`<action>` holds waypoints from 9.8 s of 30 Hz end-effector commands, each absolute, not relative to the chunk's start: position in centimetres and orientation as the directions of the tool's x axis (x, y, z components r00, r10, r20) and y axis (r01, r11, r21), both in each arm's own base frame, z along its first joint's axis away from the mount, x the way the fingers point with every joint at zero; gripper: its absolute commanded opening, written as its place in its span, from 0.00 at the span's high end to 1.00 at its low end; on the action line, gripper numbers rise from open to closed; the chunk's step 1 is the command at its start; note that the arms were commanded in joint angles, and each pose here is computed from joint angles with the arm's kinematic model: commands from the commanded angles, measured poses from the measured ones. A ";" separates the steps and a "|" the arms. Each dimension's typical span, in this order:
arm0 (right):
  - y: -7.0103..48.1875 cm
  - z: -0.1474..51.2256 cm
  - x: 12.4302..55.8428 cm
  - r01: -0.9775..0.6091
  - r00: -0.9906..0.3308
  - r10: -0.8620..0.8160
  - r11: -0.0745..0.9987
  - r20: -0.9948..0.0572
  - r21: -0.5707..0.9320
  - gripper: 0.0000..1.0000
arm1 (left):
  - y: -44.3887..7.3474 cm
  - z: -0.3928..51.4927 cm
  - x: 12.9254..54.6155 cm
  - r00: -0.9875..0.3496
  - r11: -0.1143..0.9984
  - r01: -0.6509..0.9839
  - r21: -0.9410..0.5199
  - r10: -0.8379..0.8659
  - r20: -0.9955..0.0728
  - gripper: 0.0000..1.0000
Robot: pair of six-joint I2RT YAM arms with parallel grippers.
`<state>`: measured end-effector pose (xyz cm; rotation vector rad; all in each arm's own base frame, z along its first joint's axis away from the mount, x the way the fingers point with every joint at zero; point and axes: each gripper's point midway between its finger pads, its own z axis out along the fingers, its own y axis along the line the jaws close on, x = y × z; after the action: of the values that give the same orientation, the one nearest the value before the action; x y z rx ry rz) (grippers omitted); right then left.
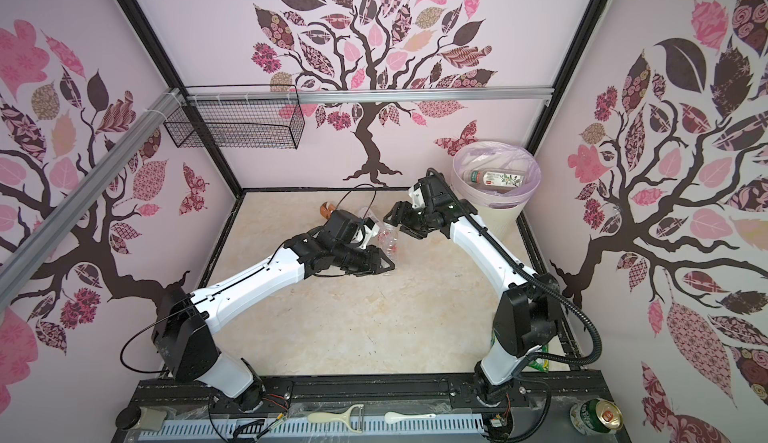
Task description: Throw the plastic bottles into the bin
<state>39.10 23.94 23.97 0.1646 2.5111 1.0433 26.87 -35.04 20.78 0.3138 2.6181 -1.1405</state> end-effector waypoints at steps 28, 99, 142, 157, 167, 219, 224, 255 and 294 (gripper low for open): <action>22.8 28.2 40.9 -0.116 -0.838 0.248 0.790 -0.487 0.602 0.80 | -34.2 25.0 28.8 -0.931 0.643 0.285 -0.711 0.008 -0.366 0.23; 7.0 49.0 49.8 0.145 -0.144 0.308 0.947 -0.940 0.288 0.01 | -27.2 33.0 36.3 -0.787 0.805 0.122 -0.581 -0.278 -0.551 0.02; 25.1 4.0 47.6 -0.245 -0.849 -0.166 0.965 -0.502 0.095 0.15 | -15.2 20.5 30.4 -0.834 0.757 -0.364 -0.543 -0.525 -0.172 0.02; 26.6 1.1 46.0 -0.295 -0.861 -0.240 0.954 -0.448 0.057 0.42 | -13.7 20.6 30.2 -0.827 0.752 -0.379 -0.539 -0.537 -0.166 0.02; 26.7 0.3 45.4 -0.307 -0.865 -0.253 0.950 -0.434 0.058 0.63 | -13.3 21.1 30.0 -0.825 0.763 -0.371 -0.529 -0.532 -0.189 0.02; 28.8 8.7 31.4 -0.374 -0.871 -0.308 0.921 -0.384 0.108 0.37 | -13.3 16.0 31.0 -0.791 0.719 -0.492 -0.491 -0.605 -0.094 0.02; 27.7 11.4 32.1 -0.351 -0.868 -0.269 0.927 -0.418 0.132 0.25 | -13.8 15.8 31.8 -0.797 0.719 -0.491 -0.491 -0.599 -0.081 0.02; 9.9 24.2 30.9 0.068 -0.776 0.187 0.974 -0.603 0.214 0.01 | -31.8 8.4 33.5 -0.971 0.927 -0.170 -0.334 -0.216 -0.106 0.06; 11.0 22.9 30.6 0.094 -0.796 0.279 0.933 -0.537 0.346 0.01 | -29.2 3.0 30.3 -0.999 0.987 0.029 -0.160 0.023 -0.040 0.62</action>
<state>30.52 10.93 21.79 0.2441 2.5030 0.3715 30.97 -29.21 2.83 -0.0031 3.0935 -0.2334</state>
